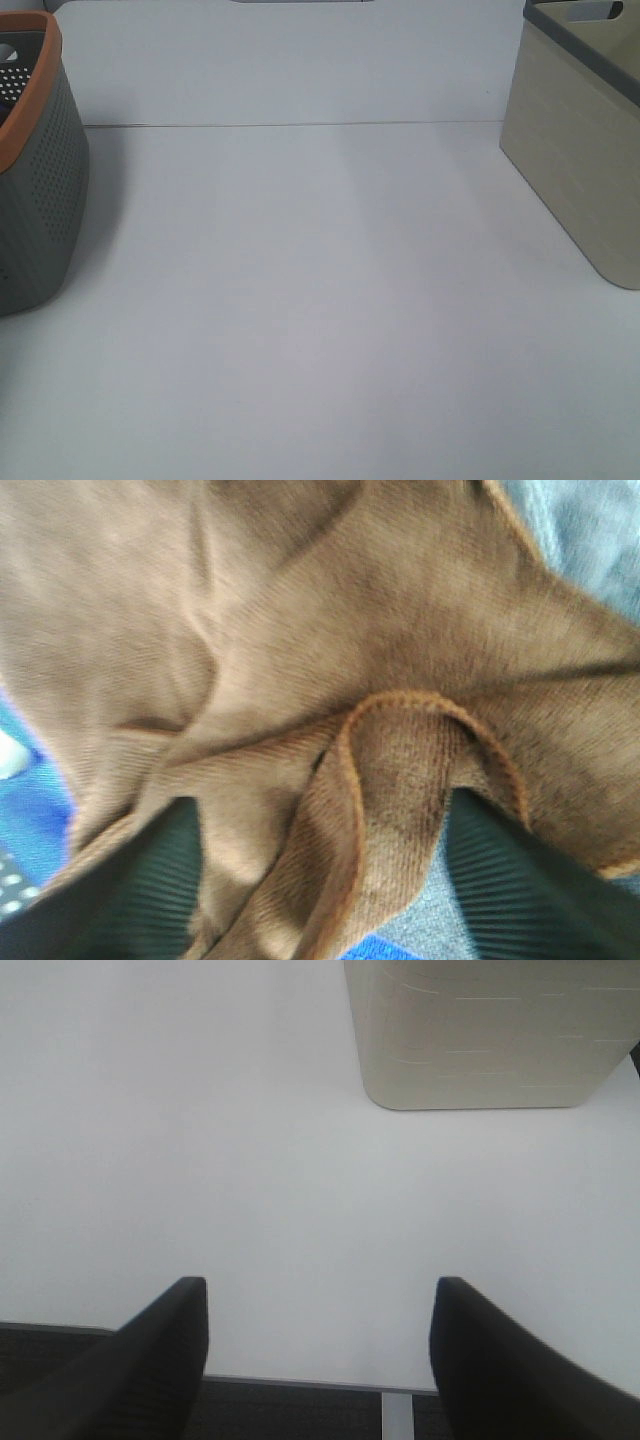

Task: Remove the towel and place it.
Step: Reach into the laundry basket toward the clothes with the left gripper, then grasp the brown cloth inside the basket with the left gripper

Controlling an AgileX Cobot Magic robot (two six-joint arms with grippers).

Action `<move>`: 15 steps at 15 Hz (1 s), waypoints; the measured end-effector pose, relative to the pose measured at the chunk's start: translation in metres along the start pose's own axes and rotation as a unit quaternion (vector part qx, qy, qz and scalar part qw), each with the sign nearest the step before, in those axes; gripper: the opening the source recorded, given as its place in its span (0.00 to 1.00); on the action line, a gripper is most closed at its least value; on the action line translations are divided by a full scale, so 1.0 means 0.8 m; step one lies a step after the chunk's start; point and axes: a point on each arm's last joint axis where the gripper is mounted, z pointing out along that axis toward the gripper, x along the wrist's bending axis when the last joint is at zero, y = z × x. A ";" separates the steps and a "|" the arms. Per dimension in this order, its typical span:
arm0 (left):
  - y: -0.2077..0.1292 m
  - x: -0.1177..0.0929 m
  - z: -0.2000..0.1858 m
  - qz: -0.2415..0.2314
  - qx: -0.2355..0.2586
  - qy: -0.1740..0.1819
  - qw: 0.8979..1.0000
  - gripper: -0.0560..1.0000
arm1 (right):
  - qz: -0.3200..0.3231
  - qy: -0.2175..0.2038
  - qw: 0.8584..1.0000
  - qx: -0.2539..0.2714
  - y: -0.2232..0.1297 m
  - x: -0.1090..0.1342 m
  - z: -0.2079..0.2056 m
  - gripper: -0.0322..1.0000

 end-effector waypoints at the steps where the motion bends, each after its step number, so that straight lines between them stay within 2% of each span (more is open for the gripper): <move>1: -0.001 -0.001 0.005 0.000 0.002 -0.004 1.000 0.59 | 0.000 0.000 1.000 0.000 0.000 0.000 0.000 0.57; 4: 0.000 0.001 0.006 0.000 0.000 0.001 1.000 0.48 | 0.000 0.000 1.000 0.000 0.000 0.000 0.000 0.57; 6: 0.000 0.001 0.006 0.000 0.000 0.001 1.000 0.46 | 0.000 0.000 1.000 0.000 0.000 0.000 0.000 0.57; 15: 0.001 -0.002 0.001 -0.008 -0.006 -0.011 1.000 0.45 | 0.000 0.000 1.000 0.000 0.000 0.000 0.000 0.57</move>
